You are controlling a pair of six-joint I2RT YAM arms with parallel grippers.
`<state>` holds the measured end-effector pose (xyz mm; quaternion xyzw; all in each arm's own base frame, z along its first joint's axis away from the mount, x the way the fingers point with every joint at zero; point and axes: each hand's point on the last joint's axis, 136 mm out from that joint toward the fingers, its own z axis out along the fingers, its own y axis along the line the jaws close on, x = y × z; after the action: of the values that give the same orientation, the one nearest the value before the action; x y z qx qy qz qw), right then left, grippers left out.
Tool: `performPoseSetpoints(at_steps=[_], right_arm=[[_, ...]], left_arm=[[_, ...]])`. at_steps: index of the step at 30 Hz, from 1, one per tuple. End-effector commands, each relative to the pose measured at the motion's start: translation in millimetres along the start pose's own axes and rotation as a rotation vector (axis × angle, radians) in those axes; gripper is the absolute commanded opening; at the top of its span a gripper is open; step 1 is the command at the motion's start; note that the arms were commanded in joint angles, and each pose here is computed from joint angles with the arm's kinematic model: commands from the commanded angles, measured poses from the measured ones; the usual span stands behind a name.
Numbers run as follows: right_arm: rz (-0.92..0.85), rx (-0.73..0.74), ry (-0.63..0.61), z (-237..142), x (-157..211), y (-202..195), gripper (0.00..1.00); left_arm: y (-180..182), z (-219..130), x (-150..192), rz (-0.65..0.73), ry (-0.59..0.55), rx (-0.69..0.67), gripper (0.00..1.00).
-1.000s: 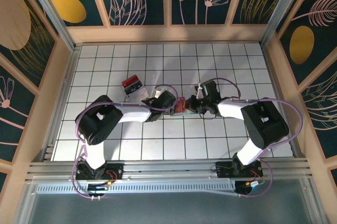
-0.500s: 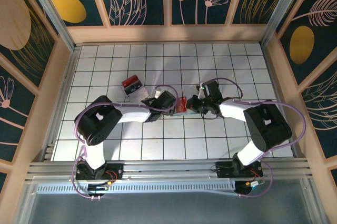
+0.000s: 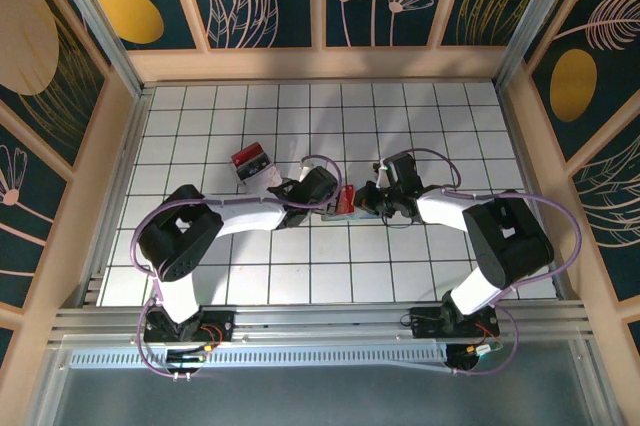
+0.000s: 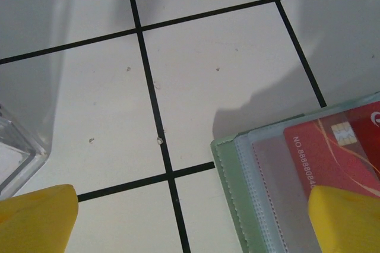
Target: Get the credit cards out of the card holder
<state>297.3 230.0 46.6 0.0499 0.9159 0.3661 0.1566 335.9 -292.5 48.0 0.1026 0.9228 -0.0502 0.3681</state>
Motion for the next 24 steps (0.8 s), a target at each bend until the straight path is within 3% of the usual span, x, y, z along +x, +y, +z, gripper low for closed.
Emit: performPoseSetpoints(at_steps=[1, 24], right_arm=[[-0.001, -0.026, -0.016, -7.0, -1.5, 5.3, 0.00], [0.006, -0.242, -0.027, -5.6, -6.3, 40.0, 0.20]], left_arm=[[0.4, 10.2, 12.1, 0.035, 0.034, -0.024, 0.99], [-3.0, 19.5, 38.4, 0.035, 0.103, 0.012, 0.99]])
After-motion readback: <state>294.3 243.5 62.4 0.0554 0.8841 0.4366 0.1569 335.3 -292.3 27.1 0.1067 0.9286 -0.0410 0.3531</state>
